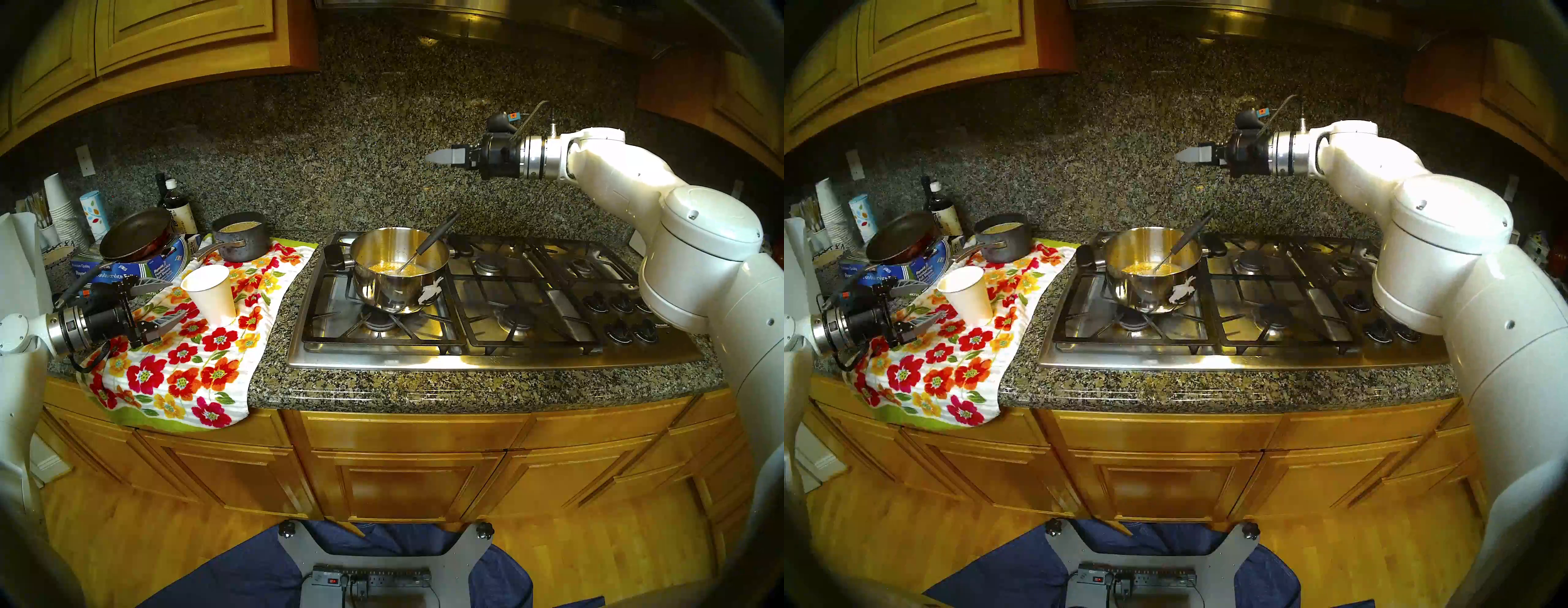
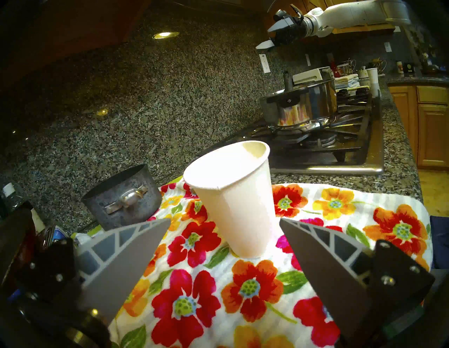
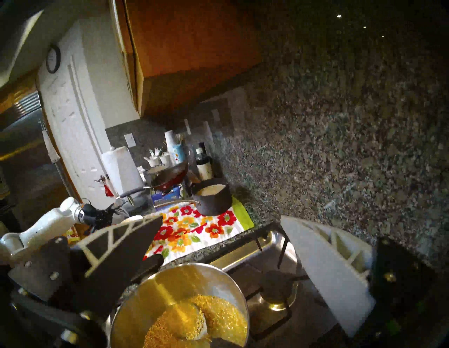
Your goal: Pour oats into pot and stir with a spoon
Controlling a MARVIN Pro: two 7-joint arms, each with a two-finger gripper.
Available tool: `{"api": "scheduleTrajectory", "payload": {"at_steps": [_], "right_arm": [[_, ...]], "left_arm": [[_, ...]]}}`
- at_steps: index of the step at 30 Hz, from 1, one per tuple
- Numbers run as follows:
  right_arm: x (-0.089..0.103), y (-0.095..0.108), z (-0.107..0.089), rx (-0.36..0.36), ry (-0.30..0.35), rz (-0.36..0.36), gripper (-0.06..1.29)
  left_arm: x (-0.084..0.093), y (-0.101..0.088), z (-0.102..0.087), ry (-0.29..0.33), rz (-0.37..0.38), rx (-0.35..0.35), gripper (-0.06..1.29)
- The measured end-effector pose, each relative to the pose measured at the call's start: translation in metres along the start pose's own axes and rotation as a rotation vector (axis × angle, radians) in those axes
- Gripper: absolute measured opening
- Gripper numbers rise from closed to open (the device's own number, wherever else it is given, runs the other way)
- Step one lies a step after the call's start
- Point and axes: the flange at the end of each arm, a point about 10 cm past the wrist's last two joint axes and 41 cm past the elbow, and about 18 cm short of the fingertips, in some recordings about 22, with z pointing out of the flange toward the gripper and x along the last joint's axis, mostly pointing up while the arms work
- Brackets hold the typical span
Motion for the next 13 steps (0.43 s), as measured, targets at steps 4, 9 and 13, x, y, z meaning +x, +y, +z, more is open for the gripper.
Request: {"api": "scheduleTrajectory", "payload": {"at_steps": [4,9,13], "right_arm": [[0.011,-0.001,0.000,-0.014,0.047,0.001,1.25],[0.018,-0.001,0.001,-0.025,0.078,0.002,1.25],[0.020,-0.001,0.002,-0.034,0.097,-0.001,1.25]], "left_arm": [[0.000,0.000,0.000,0.000,0.000,0.000,1.21],[0.000,0.000,0.000,0.000,0.000,0.000,1.21],[0.000,0.000,0.000,0.000,0.000,0.000,1.21]]}}
